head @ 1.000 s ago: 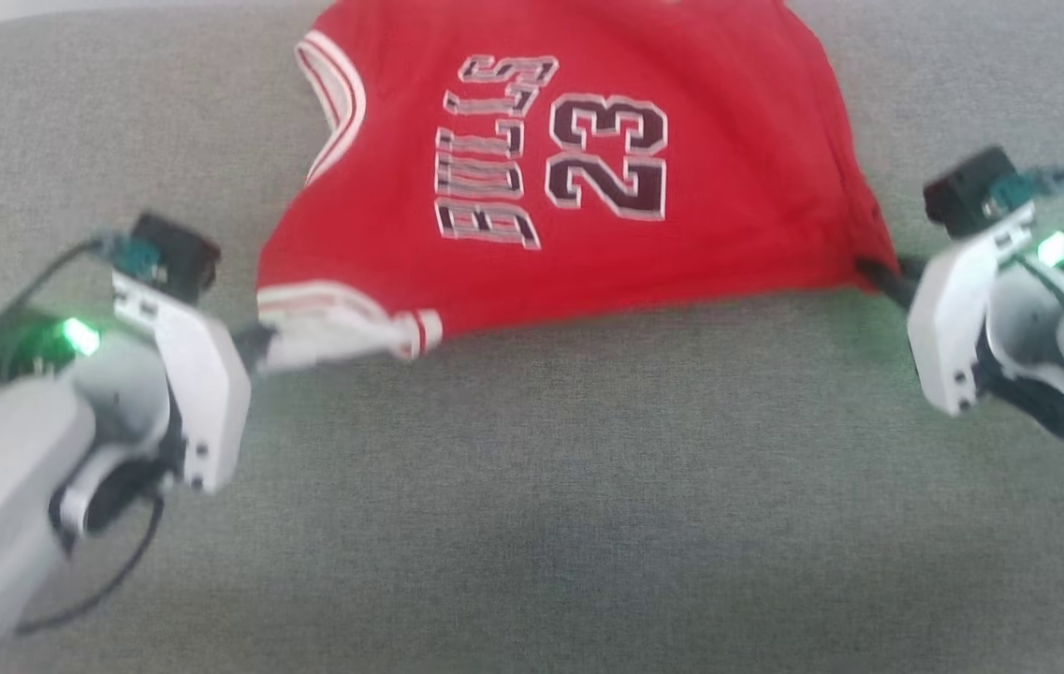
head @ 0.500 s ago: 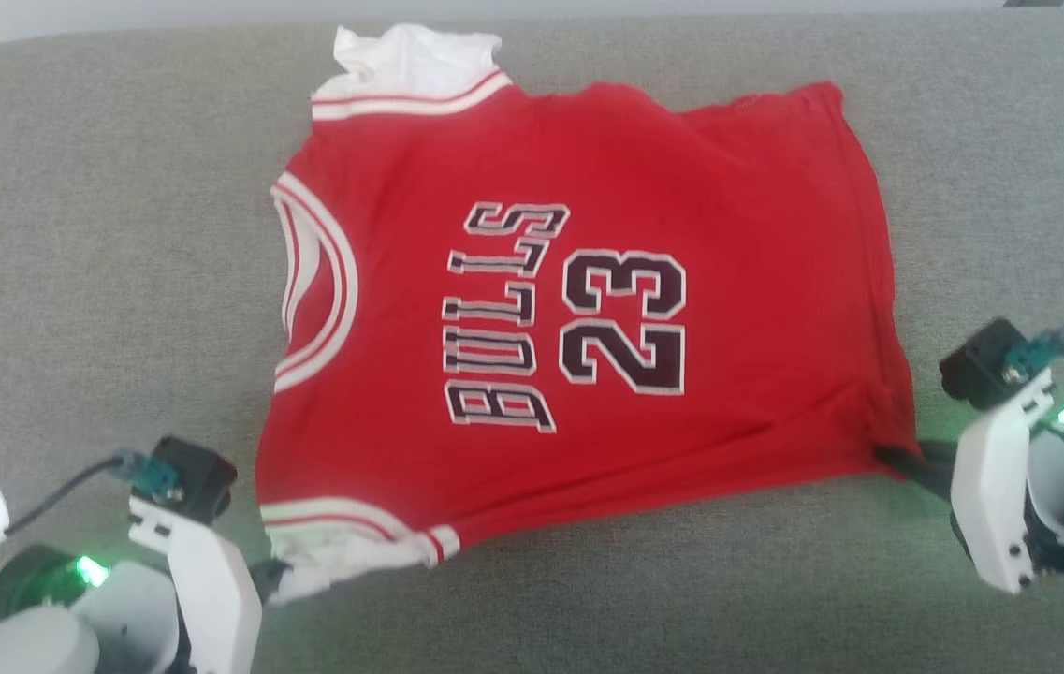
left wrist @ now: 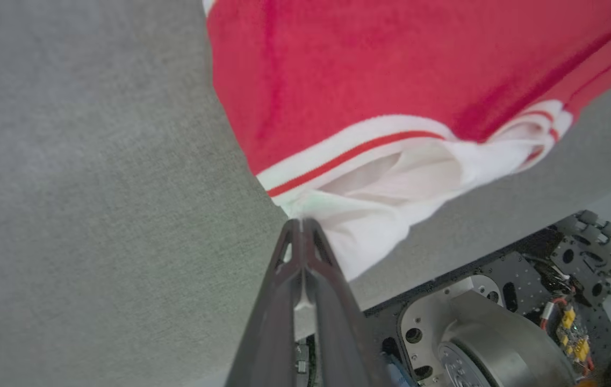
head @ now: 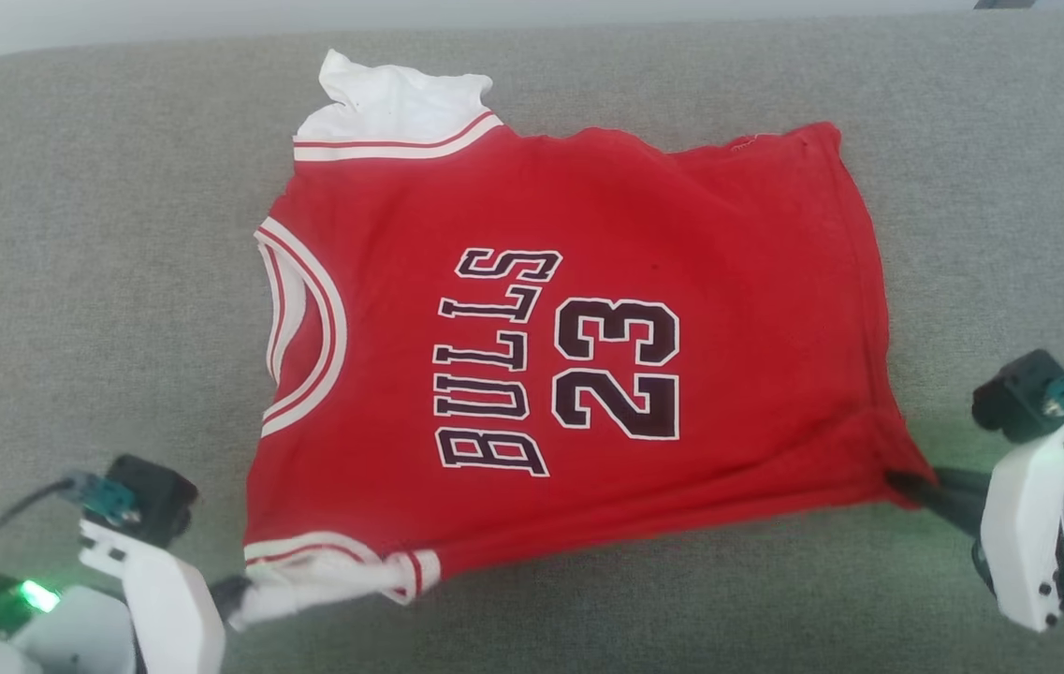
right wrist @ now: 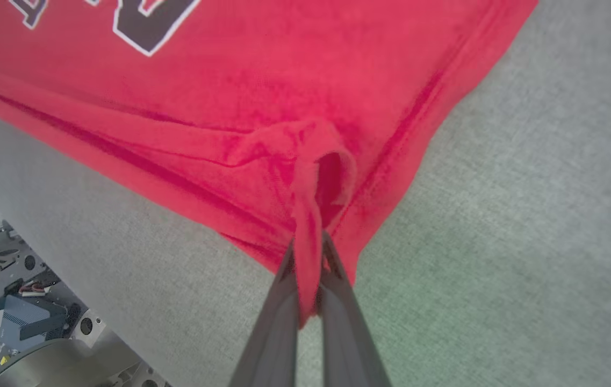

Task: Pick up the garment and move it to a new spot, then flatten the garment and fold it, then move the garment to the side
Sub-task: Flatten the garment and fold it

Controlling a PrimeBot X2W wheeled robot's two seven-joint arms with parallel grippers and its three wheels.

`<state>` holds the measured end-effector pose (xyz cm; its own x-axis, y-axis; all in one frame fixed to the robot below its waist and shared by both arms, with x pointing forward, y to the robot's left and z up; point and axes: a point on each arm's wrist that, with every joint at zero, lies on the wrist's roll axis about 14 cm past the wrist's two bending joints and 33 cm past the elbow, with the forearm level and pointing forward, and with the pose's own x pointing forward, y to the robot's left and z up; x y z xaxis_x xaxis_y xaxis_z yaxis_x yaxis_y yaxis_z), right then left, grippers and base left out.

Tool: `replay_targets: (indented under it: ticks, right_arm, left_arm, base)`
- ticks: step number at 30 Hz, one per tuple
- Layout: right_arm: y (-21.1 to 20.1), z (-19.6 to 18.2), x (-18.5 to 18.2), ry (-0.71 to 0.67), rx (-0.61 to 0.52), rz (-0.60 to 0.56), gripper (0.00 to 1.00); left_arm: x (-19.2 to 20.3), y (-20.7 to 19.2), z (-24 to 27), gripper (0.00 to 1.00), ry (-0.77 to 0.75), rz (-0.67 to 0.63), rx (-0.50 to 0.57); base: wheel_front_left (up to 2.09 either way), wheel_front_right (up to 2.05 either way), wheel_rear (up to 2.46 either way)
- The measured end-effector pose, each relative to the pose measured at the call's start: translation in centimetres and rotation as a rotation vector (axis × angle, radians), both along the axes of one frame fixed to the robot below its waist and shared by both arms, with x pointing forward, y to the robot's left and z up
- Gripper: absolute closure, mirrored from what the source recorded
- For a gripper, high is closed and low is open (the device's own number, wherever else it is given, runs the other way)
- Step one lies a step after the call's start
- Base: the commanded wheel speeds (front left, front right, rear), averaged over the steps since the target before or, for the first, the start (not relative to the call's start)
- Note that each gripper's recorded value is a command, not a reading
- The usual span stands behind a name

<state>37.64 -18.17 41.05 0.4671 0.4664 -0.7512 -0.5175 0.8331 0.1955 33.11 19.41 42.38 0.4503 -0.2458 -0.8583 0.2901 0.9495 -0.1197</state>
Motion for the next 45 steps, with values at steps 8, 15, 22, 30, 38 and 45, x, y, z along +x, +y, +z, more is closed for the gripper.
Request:
replay_targets:
  ticks: [8,15,22,30,38,45]
  right_arm:
    - [0.0,2.6,3.4,-0.153,0.016,-0.069,1.0]
    - [0.4,3.7,7.8,-0.238,0.006,-0.111,1.0]
    - [1.1,1.4,11.4,-0.221,-0.02,-0.136,1.0]
    - [1.9,-1.8,12.0,-0.142,-0.05,-0.123,1.0]
    - [1.9,-1.7,12.5,-0.131,-0.042,-0.139,0.0]
    - [1.0,1.5,14.0,-0.262,0.003,-0.182,0.0]
  left_arm:
    - [6.6,0.6,5.2,1.0,-0.275,-0.095,0.086]
    - [13.7,0.5,7.0,1.0,-0.434,-0.181,0.13]
    - [18.3,-0.3,2.6,1.0,-0.349,-0.223,0.132]
    - [19.0,-0.4,-2.7,1.0,-0.194,-0.181,0.086]
    - [19.4,0.0,-3.4,0.09,-0.129,-0.104,0.05]
    - [19.8,0.6,-1.3,0.0,-0.166,-0.064,0.056]
  base:
    - [0.0,0.0,0.0]
    - [0.0,0.0,0.0]
    - [0.0,0.0,0.0]
    - [0.0,0.0,0.0]
    - [0.0,0.0,0.0]
    - [0.0,0.0,0.0]
